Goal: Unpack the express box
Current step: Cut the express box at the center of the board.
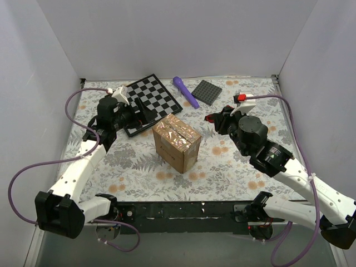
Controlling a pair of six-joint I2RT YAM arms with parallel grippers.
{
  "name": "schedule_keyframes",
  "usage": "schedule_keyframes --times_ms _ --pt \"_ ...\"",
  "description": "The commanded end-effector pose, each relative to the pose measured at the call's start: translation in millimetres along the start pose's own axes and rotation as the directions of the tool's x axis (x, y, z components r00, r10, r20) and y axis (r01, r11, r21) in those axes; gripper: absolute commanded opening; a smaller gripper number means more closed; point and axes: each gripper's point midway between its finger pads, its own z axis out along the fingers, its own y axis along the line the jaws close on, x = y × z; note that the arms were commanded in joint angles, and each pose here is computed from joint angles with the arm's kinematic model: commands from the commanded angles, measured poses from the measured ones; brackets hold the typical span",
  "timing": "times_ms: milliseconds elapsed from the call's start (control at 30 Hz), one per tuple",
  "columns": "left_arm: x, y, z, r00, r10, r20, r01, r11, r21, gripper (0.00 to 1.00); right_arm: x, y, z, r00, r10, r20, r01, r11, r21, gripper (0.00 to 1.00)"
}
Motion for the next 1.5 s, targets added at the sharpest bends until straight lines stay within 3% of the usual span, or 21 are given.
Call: schedule_keyframes --times_ms 0,200,333,633,767,933,1233,1467 --pt "10.1 -38.0 -6.5 0.991 0.100 -0.091 -0.076 0.968 0.240 0.87 -30.4 20.9 -6.4 0.999 0.007 0.041 -0.003 0.995 -0.095 0.01" --pt "21.0 -43.0 -5.3 0.985 0.099 -0.139 -0.050 0.947 0.318 0.81 -44.2 30.9 -8.3 0.998 0.009 0.056 -0.001 0.991 -0.136 0.01" --pt "30.7 -43.5 -2.5 0.977 0.105 -0.184 -0.034 0.936 0.351 0.66 -41.3 34.1 -6.7 0.999 0.012 0.053 -0.004 0.988 -0.152 0.01" --pt "55.0 -23.6 0.9 0.968 0.081 -0.237 -0.005 0.951 0.309 0.60 -40.2 43.7 -5.1 0.999 0.017 0.042 -0.009 0.981 -0.195 0.01" --pt "59.2 -22.5 -1.1 0.967 0.080 -0.241 -0.001 0.950 0.312 0.52 -43.6 54.6 -3.8 0.999 0.018 0.030 -0.010 0.972 -0.234 0.01" --pt "61.5 -22.2 -3.0 0.968 0.078 -0.238 0.001 0.949 0.316 0.33 -47.1 59.7 -3.9 0.999 0.022 0.031 -0.013 0.967 -0.253 0.01" --pt "65.0 -21.1 -1.6 0.966 0.067 -0.250 0.016 0.948 0.319 0.20 -49.3 63.7 -3.3 0.999 0.025 0.033 -0.015 0.963 -0.268 0.01" --pt "71.6 -21.2 -1.8 0.961 0.058 -0.272 0.038 0.942 0.334 0.05 -48.0 97.0 1.8 1.000 -0.025 -0.008 0.020 0.923 -0.383 0.01"
